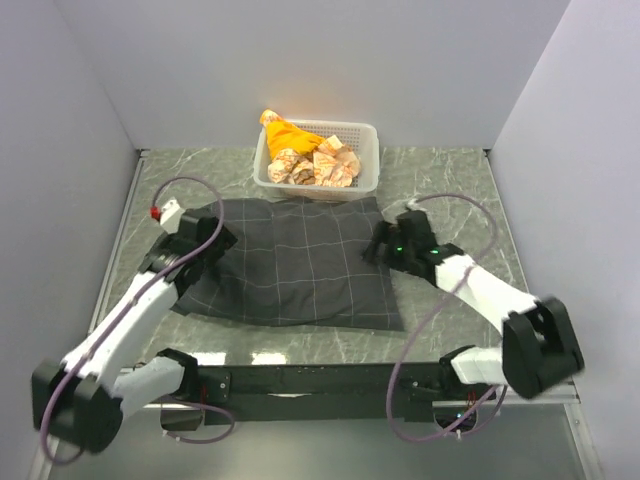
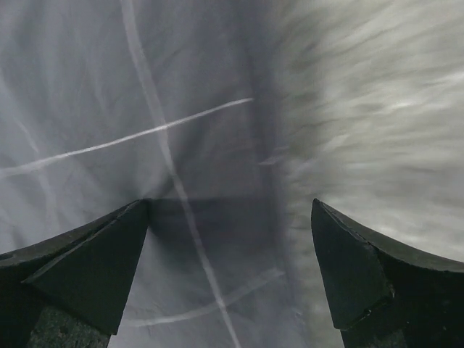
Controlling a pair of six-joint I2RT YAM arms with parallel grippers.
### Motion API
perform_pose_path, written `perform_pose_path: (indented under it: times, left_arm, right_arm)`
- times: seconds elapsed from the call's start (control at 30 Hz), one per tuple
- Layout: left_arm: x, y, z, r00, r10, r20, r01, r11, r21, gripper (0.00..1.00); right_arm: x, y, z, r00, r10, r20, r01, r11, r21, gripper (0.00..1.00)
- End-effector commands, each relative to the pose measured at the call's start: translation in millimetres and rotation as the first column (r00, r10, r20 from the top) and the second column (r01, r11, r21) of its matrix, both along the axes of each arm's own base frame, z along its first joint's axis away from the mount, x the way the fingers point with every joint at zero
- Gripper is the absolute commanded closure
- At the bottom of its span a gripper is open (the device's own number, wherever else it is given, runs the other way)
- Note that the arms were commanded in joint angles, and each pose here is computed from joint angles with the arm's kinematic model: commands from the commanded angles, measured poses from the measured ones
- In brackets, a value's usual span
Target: Put the pillow into the pillowcase
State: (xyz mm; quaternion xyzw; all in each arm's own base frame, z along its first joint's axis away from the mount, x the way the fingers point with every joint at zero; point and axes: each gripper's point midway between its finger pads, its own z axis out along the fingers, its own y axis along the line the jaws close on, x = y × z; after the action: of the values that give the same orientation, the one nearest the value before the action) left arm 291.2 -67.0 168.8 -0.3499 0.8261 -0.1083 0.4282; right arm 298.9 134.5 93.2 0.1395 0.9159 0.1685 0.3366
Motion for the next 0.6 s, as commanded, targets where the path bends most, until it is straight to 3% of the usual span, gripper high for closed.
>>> perform_pose_path:
  times: [0.0, 0.03, 0.1, 0.13, 0.17, 0.3, 0.4, 0.5, 0.53, 0.57]
  left_arm:
    - [14, 3, -45, 0.994, 0.063, -0.089, -0.06, 0.998, 0.031, 0.21]
    - [12, 0, -60, 0.991, 0.051, -0.121, -0.048, 0.998, 0.027, 0.25]
    - [15, -14, -80, 0.989, 0.008, -0.147, -0.008, 1.0, -0.002, 0.52]
    - [12, -20, -91, 0.987, -0.009, -0.162, 0.008, 1.0, -0.007, 0.66]
    - [11, -38, -92, 0.987, -0.061, -0.148, 0.058, 0.998, -0.019, 0.84]
    - [-5, -106, -102, 0.973, -0.183, -0.141, 0.174, 0.982, -0.076, 0.95]
    - [-31, -179, -103, 0.94, -0.308, -0.15, 0.29, 0.948, -0.13, 0.96]
    - [-58, -255, -96, 0.896, -0.421, -0.14, 0.394, 0.901, -0.184, 0.94]
    - [-59, -279, -82, 0.883, -0.454, -0.118, 0.424, 0.881, -0.211, 0.79]
    - [-69, -293, -82, 0.866, -0.483, -0.132, 0.449, 0.866, -0.22, 0.66]
  right_arm:
    - [16, 58, -7, 0.986, 0.163, 0.03, -0.163, 0.987, -0.007, 0.0]
    - [18, 60, -12, 0.987, 0.163, 0.01, -0.162, 0.987, -0.011, 0.13]
    - [13, 46, -30, 0.991, 0.123, -0.045, -0.126, 0.99, -0.062, 0.44]
    - [14, 34, -29, 0.995, 0.085, -0.043, -0.089, 0.992, -0.092, 0.82]
    - [7, 18, -30, 0.997, 0.044, -0.064, -0.052, 0.99, -0.131, 0.9]
    - [3, -67, 24, 0.979, -0.185, 0.083, 0.194, 0.973, -0.123, 0.95]
    - [-7, -128, 66, 0.919, -0.341, 0.198, 0.369, 0.92, -0.129, 0.9]
    - [-17, -168, 89, 0.855, -0.449, 0.258, 0.489, 0.865, -0.115, 0.77]
    - [-17, -168, 91, 0.856, -0.449, 0.257, 0.485, 0.869, -0.097, 0.62]
    - [-17, -167, 92, 0.861, -0.442, 0.253, 0.474, 0.876, -0.083, 0.53]
